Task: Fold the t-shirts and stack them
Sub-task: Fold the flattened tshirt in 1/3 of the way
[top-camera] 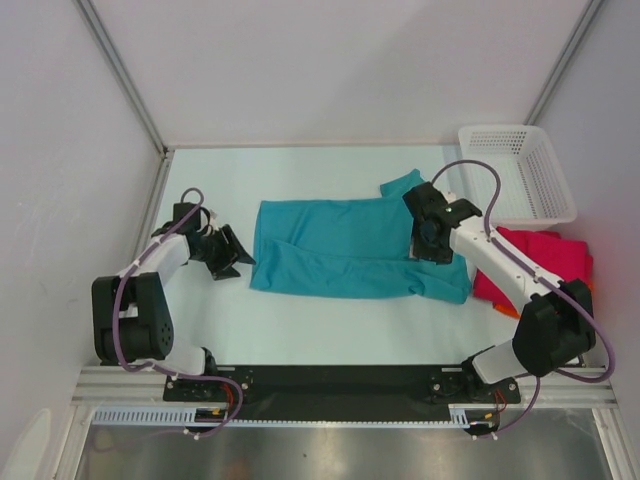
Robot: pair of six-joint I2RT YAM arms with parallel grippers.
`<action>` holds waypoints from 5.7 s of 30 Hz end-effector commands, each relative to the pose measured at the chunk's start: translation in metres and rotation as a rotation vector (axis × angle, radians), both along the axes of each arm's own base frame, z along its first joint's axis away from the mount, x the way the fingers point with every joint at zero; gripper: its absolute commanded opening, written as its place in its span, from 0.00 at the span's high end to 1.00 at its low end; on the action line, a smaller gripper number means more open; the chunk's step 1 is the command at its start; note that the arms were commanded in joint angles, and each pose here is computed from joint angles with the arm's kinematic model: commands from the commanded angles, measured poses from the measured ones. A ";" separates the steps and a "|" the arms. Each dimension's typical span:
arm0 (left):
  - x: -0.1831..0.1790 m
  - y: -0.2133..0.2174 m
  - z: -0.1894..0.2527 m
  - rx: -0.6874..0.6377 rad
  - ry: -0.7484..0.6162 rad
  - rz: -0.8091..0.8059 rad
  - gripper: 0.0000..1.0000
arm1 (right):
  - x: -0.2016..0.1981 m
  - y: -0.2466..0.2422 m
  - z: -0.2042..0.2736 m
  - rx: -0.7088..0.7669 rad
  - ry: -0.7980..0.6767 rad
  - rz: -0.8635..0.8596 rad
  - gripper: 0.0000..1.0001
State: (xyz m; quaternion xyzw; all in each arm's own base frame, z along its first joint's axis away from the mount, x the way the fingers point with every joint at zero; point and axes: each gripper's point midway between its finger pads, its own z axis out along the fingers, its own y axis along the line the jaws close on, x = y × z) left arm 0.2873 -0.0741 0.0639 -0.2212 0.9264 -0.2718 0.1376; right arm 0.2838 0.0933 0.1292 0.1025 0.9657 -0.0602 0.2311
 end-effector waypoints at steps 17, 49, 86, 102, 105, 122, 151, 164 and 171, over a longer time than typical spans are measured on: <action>0.021 -0.010 0.009 0.120 -0.058 -0.047 0.53 | -0.051 0.020 -0.033 0.031 0.060 0.029 0.48; -0.001 -0.024 -0.031 0.130 0.035 -0.096 0.60 | -0.054 0.013 -0.014 0.027 0.033 0.017 0.48; -0.088 -0.032 0.041 0.045 -0.094 -0.136 1.00 | -0.055 -0.029 -0.027 0.011 0.070 -0.100 0.37; -0.100 -0.009 0.046 0.141 -0.096 -0.100 1.00 | -0.010 -0.073 -0.024 -0.030 0.031 -0.198 0.36; -0.098 0.004 0.049 0.152 -0.099 -0.068 1.00 | -0.001 -0.069 -0.027 -0.025 0.034 -0.185 0.36; -0.098 -0.005 0.056 0.077 -0.114 -0.107 0.51 | 0.019 -0.056 -0.069 0.000 0.100 -0.133 0.36; -0.094 -0.006 0.049 0.068 -0.107 -0.107 0.56 | 0.041 -0.050 -0.080 -0.023 0.104 -0.092 0.98; -0.094 -0.008 0.046 0.054 -0.107 -0.116 0.56 | 0.040 -0.061 -0.040 -0.069 0.037 -0.114 0.96; -0.094 -0.009 0.045 0.052 -0.111 -0.124 0.56 | 0.035 -0.063 -0.048 -0.085 0.069 -0.116 0.77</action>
